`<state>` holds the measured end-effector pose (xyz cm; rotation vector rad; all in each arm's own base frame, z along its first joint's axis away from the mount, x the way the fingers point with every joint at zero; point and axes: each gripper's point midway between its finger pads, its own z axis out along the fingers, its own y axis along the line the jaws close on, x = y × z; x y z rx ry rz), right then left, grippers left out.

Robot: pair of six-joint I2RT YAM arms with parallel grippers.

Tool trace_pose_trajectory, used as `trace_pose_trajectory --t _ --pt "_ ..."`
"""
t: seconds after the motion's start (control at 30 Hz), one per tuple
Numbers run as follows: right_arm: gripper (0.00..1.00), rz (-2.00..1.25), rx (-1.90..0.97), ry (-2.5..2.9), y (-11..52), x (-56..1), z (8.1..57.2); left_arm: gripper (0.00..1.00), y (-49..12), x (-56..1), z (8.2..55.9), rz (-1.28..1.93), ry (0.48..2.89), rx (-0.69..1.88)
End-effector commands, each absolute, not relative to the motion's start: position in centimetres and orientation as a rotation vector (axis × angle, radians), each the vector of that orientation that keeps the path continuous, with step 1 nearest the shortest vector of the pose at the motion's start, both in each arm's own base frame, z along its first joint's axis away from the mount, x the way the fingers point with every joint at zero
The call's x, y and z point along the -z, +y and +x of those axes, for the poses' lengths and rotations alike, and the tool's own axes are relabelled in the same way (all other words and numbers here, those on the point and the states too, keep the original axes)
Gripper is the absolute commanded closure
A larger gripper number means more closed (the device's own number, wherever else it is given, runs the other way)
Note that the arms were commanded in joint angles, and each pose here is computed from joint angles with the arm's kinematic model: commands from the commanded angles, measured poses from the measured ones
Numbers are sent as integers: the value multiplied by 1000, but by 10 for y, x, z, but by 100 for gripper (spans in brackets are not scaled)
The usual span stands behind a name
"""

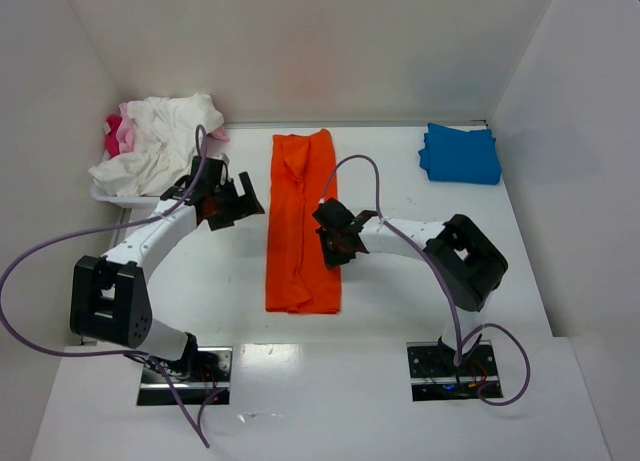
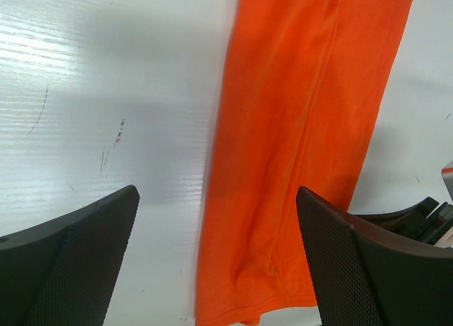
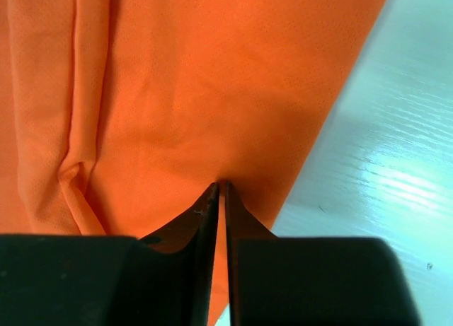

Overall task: Fold and stack the t-shirts
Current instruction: Rotate the tshirt 90 degrees

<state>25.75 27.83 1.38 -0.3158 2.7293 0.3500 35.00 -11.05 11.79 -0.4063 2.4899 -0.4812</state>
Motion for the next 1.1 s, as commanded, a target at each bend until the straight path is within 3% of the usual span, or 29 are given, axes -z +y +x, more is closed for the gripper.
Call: trace_pose_trajectory --t 0.0,0.03,0.13,0.23,0.3,0.43,0.6,0.8,1.07 --pt "65 -288 -275 2723 264 -37 260 0 -112 -121 353 -353 2488 501" --pt "49 -287 -308 2682 268 -55 269 0 -115 -127 358 -343 2476 517" --pt "24 -258 -409 2542 282 -109 308 0 -116 -135 364 -325 2456 521" --pt "11 -223 -480 2379 292 -163 366 0 -121 -147 378 -307 2417 550" --pt "7 -234 -449 2334 291 -174 387 0 -125 -148 386 -297 2406 569" --pt "4 -294 -387 2204 315 -209 450 0 -139 -150 393 -254 2396 662" --pt "3 -352 -279 2188 336 -185 501 0 -140 -142 399 -257 2410 662" --pt "8 -414 -191 2237 349 -127 531 0 -137 -132 401 -274 2429 634" --pt "16 -388 -113 2227 351 -99 553 0 -126 -122 394 -320 2458 618"
